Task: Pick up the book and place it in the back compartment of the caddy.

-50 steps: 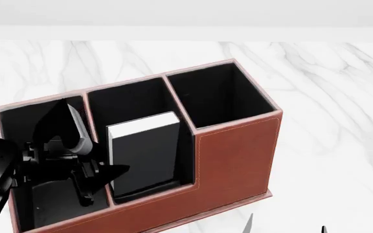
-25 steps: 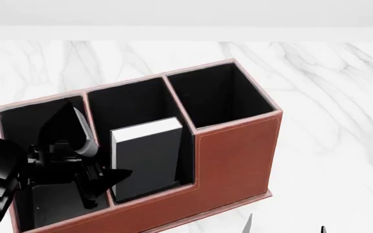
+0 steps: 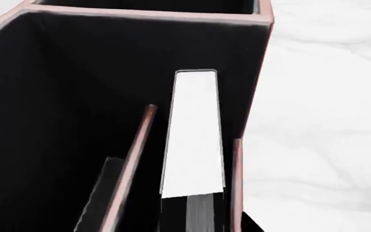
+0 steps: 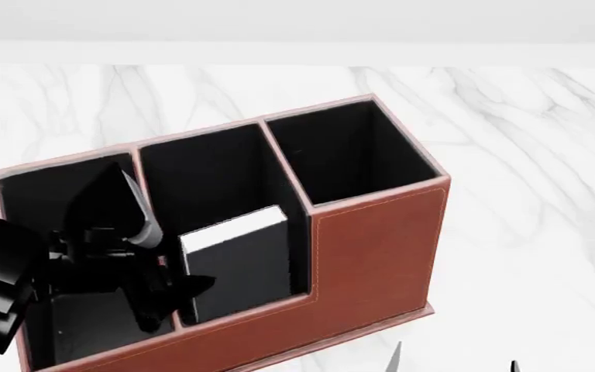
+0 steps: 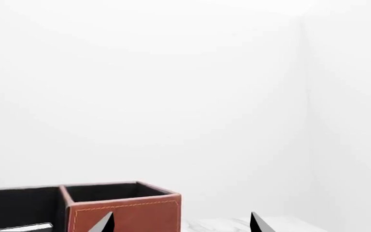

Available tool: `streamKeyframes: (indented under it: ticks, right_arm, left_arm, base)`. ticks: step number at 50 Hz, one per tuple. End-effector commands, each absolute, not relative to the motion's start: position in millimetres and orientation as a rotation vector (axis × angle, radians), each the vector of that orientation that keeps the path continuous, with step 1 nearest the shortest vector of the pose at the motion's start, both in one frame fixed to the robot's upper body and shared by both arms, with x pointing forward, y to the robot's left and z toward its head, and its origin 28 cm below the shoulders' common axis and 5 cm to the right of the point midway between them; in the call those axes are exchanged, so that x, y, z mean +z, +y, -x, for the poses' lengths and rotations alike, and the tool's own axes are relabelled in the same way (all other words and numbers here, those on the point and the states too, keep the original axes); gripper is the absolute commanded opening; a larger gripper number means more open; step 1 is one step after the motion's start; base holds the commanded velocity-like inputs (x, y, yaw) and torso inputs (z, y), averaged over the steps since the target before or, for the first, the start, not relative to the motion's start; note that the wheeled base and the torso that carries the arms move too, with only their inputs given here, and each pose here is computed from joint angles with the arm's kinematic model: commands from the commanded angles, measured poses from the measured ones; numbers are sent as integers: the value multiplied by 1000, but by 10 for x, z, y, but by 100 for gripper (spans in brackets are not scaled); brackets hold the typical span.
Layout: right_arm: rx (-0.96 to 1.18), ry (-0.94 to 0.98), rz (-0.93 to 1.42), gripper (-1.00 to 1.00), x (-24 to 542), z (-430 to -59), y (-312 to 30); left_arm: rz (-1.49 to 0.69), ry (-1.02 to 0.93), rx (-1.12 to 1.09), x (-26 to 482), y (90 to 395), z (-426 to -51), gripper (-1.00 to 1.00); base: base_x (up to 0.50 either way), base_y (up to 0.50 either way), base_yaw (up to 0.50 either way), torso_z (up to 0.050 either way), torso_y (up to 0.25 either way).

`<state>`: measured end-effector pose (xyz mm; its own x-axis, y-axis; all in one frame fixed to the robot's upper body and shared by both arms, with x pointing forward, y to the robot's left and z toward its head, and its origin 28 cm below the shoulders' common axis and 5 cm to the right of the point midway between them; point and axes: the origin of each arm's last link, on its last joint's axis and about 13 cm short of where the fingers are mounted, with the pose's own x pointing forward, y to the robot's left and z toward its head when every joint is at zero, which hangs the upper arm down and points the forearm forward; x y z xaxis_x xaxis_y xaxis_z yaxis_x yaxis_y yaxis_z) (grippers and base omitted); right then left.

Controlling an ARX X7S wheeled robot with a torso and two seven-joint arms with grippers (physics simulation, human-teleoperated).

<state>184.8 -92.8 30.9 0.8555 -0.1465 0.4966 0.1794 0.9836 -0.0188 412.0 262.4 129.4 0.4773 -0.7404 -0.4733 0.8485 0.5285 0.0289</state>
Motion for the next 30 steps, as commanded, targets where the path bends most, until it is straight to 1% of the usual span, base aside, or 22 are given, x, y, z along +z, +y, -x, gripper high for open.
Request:
streamKeyframes:
  ticks: [1, 5, 11, 19, 20, 21, 22, 23, 24, 25, 26, 29, 30]
  right_arm:
    - [-173, -516, 65, 100, 308, -1852, -931]
    - [-174, -517, 65, 100, 312, -1848, -932]
    - [-173, -513, 68, 100, 299, -1858, -925]
    - [-177, -516, 67, 100, 312, -1847, -930]
    - [-178, -516, 68, 100, 315, -1845, -931]
    - [-178, -517, 67, 100, 315, -1844, -931]
    - [-179, -517, 69, 100, 316, -1844, -930]
    - [-176, -517, 70, 100, 318, -1843, -929]
    - [-176, -522, 72, 100, 328, -1833, -926]
    - [-176, -522, 70, 100, 333, -1830, -926]
    - [-171, -530, 71, 100, 343, -1816, -921]
    - [-169, -527, 82, 100, 373, -1817, -914]
    - [-164, -530, 69, 100, 395, -1821, -919]
  left_arm:
    - [-248, 412, -973, 1306, 2651, -4121, 100]
    - [-238, 379, -962, 1342, 2673, -4133, 100]
    - [-241, 264, -953, 1518, 2712, -4192, 100]
    - [-271, 217, -910, 1735, 2742, -4243, 100]
    - [-249, 333, -845, 1483, 2845, -4111, 100]
    - [-238, 376, -829, 1441, 2861, -4032, 100]
    - [-242, 365, -840, 1479, 2847, -3970, 100]
    - [-287, 315, -835, 1629, 2787, -3935, 100]
    - [-357, 348, -789, 1609, 2788, -3812, 100]
    - [-386, 272, -808, 1775, 2710, -3744, 100]
    - [-437, 248, -794, 1834, 2684, -3614, 100]
    - [-464, 267, -772, 1821, 2689, -3474, 100]
    - [-489, 293, -724, 1824, 2691, -3401, 100]
  base:
    - [0, 0, 0, 0, 0]
    - [0, 0, 0, 0, 0]
    - [0, 0, 0, 0, 0]
    - [0, 0, 0, 0, 0]
    - [0, 0, 0, 0, 0]
    - [0, 0, 0, 0, 0]
    - [0, 0, 0, 0, 0]
    - [0, 0, 0, 0, 0]
    - [0, 0, 0, 0, 0]
    - [0, 0, 0, 0, 0]
    - [0, 0, 0, 0, 0]
    - [0, 0, 0, 0, 0]
    - [0, 0, 0, 0, 0]
